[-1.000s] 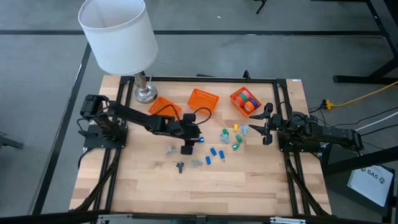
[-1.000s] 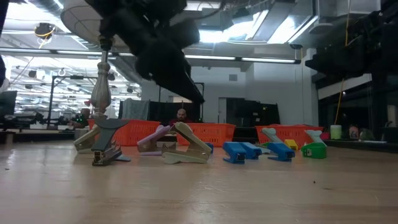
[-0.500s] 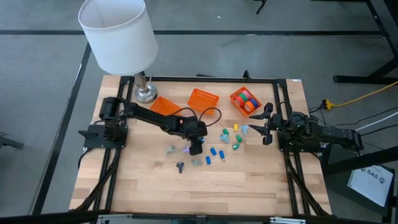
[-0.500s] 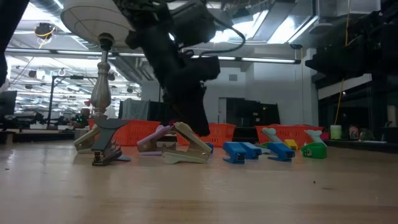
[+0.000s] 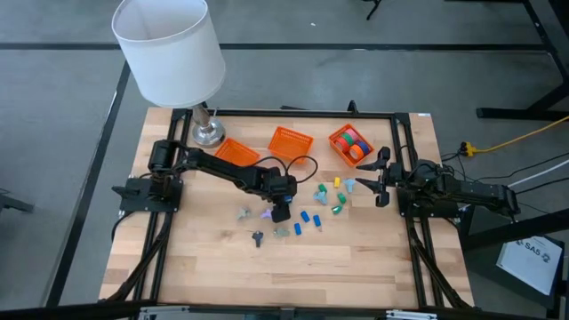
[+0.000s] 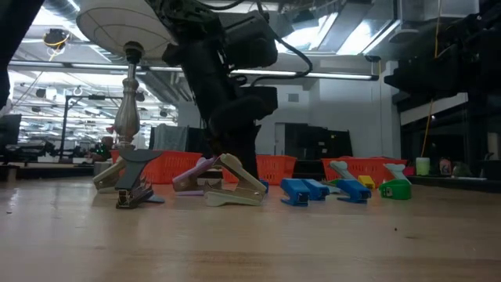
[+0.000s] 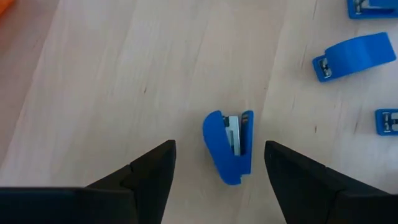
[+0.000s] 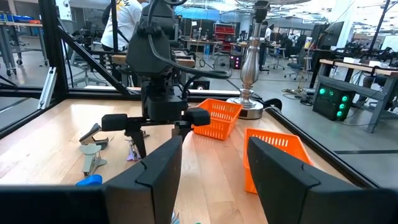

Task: Pick and place Stapler, Stapler remover, tape
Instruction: Put the blue stapler into the middle orange bin

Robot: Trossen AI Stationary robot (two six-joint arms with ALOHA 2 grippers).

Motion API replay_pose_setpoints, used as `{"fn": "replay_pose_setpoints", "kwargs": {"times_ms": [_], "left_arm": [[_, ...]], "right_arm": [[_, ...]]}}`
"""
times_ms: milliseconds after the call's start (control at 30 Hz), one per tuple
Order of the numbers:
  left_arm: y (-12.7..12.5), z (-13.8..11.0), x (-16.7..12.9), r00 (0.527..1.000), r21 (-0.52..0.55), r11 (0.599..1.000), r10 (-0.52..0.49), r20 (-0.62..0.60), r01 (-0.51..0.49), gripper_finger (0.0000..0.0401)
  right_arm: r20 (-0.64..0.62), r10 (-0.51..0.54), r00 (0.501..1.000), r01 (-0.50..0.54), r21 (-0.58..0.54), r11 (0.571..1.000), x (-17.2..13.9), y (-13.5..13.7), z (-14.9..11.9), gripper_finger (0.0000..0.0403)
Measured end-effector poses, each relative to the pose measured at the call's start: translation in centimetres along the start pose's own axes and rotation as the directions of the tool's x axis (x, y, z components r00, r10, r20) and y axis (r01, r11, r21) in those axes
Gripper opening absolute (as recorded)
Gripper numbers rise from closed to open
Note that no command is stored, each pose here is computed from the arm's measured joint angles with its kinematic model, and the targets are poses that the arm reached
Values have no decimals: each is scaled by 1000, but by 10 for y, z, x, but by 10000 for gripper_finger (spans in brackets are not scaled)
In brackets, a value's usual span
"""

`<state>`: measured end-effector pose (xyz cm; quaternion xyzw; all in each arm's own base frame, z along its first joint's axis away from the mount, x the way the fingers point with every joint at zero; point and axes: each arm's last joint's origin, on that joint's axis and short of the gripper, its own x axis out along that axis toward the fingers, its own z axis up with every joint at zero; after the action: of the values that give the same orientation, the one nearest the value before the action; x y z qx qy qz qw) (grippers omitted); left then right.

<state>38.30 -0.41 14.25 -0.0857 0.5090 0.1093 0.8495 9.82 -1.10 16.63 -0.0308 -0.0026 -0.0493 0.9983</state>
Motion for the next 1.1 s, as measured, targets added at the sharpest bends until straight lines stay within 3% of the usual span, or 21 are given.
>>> {"fn": "replay_pose_setpoints", "kwargs": {"times_ms": [700,1100], "left_arm": [[-1,-3,13,1000,7,1000,13,-16,-13,241],[1,-3,14,999,4,999,34,-12,-34,160]], "right_arm": [[0,0,1000,0,0,1000,0,0,0,188],[0,0,1000,0,1,1000,0,0,0,188]]}}
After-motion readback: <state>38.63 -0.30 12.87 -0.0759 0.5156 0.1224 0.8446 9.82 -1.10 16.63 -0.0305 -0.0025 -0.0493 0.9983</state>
